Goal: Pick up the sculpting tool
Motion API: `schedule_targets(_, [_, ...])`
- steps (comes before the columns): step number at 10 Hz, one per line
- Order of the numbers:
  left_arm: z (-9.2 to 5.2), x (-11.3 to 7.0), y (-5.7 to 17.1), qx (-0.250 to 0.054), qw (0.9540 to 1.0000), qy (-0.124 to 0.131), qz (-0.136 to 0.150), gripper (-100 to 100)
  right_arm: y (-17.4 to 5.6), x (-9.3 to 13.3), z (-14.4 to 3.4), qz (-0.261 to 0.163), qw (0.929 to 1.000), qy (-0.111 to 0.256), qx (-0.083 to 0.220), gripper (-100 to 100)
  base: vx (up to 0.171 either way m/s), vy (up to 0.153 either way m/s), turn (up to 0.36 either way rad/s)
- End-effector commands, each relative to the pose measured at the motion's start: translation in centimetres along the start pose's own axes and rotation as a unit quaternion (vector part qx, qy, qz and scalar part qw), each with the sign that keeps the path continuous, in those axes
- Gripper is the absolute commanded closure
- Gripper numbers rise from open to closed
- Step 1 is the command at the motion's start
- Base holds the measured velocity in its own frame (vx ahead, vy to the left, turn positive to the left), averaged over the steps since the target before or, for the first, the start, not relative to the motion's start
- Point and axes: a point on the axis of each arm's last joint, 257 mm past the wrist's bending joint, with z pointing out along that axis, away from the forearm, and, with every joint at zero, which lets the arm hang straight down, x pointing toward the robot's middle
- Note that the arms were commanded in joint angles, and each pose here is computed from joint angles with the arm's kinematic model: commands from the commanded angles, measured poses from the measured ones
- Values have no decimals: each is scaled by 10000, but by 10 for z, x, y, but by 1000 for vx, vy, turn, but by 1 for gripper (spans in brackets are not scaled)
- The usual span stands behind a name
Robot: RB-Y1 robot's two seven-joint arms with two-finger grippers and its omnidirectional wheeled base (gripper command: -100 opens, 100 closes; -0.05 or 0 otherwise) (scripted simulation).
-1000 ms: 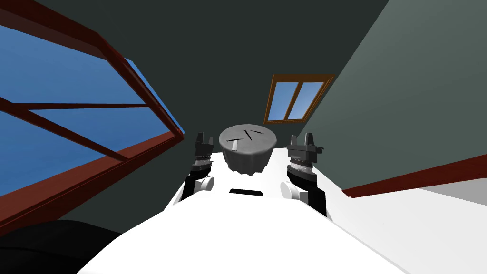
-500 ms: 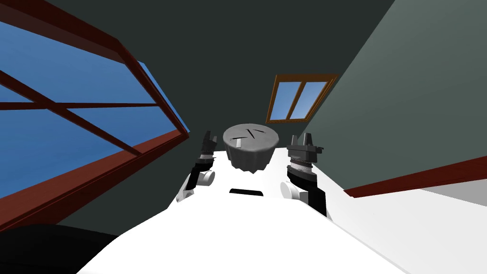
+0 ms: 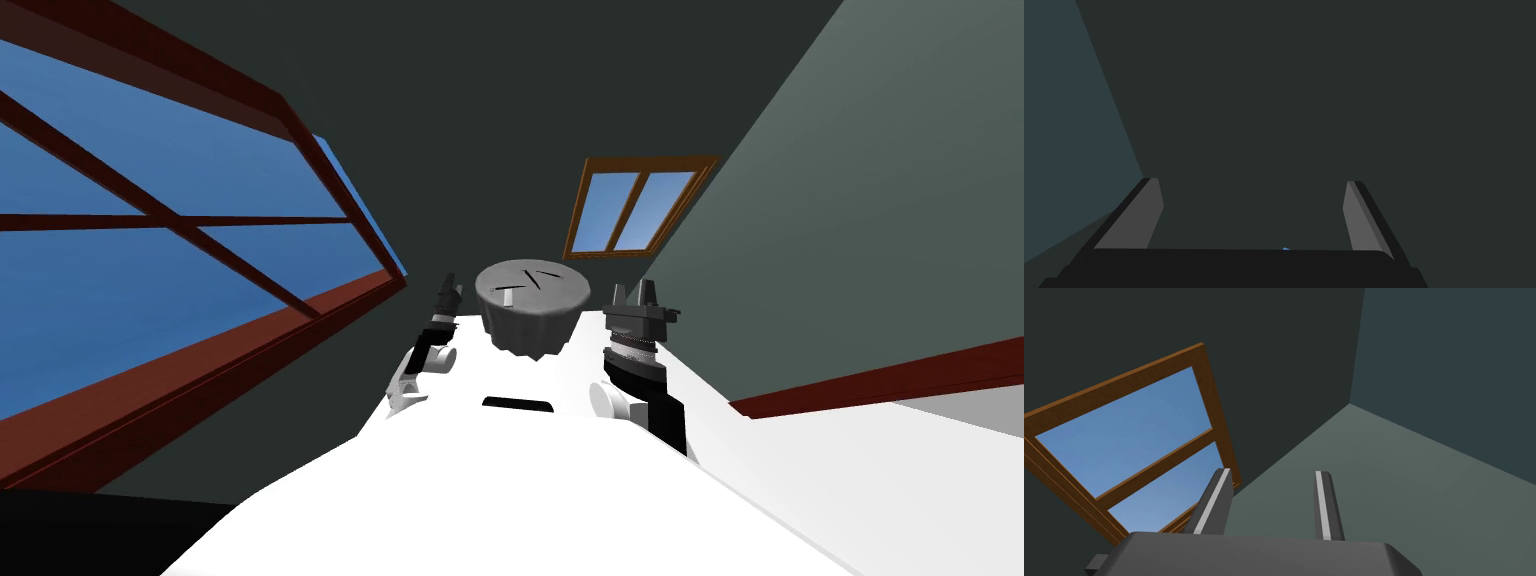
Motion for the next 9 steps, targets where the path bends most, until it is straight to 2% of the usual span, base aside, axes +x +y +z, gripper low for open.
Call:
schedule_targets(1, [11, 1, 3, -88, 10000, 34, 25, -100, 0, 0, 0, 0, 10000, 0, 0, 0, -64, 30, 15])
schedule_targets(2, [17, 0, 18, -248, 9996, 50, 86, -100, 0, 0, 0, 0, 10000, 0, 0, 0, -50, 26, 43])
schedule_targets(3, [22, 2, 17, -266, 9996, 72, 73, -100, 0, 0, 0, 0, 10000, 0, 0, 0, -39, 11, 20])
schedule_targets(4, [29, 2, 34, -461, 9988, 91, 129, -100, 0, 0, 0, 0, 10000, 0, 0, 0, -48, 11, 46])
schedule_targets(5, [35, 4, 32, -458, 9988, 109, 116, -100, 0, 0, 0, 0, 10000, 0, 0, 0, -49, 7, 19])
schedule_targets(6, [42, 3, 49, -669, 9975, 127, 167, -100, 0, 0, 0, 0, 10000, 0, 0, 0, -48, 5, 37])
schedule_targets(7, [47, 5, 48, -666, 9976, 144, 155, -100, 0, 0, 0, 0, 10000, 0, 0, 0, -39, 6, 23])
schedule_targets(8, [53, 3, 62, -874, 9958, 156, 205, -100, 0, 0, 0, 0, 10000, 0, 0, 0, -46, 7, 48])
schedule_targets(9, [59, 6, 64, -889, 9957, 178, 189, -100, 0, 0, 0, 0, 10000, 0, 0, 0, -40, 3, 17])
